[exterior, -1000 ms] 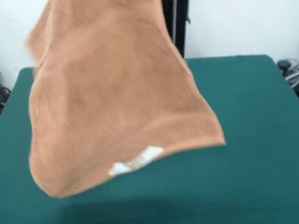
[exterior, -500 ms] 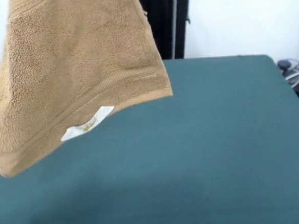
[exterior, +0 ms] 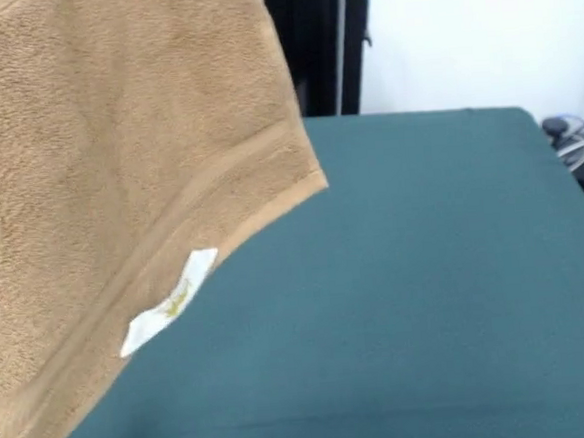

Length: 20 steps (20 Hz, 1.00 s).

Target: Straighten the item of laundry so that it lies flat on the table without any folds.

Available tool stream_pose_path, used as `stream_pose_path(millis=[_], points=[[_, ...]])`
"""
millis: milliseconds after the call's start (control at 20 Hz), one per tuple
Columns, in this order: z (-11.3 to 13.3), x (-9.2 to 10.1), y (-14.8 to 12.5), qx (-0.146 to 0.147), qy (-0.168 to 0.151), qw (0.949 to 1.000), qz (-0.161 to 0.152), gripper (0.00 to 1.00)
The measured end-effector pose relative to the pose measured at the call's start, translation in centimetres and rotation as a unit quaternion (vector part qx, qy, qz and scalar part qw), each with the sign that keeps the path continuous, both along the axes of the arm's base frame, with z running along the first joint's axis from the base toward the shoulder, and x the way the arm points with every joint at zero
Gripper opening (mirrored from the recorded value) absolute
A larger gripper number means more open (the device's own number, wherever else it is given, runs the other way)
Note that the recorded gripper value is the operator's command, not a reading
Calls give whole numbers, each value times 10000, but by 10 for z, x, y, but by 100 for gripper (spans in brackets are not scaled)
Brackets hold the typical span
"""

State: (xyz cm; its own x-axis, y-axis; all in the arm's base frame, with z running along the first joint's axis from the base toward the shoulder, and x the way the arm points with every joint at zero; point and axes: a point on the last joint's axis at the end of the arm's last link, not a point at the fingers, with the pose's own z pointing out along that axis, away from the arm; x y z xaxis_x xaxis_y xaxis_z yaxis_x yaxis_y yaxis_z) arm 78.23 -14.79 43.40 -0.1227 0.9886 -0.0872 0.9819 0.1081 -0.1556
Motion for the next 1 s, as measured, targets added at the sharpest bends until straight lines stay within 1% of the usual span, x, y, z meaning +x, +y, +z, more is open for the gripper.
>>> stream_pose_path(millis=[300,500,850,1000], points=[[-2,-4,-27,57,-11,9999,-155,0],[-7,-4,-37,100,-10,9997,-204,0],[-20,3,-30,141,-34,9998,-120,0],[-27,5,-26,144,21,9999,-88,0]])
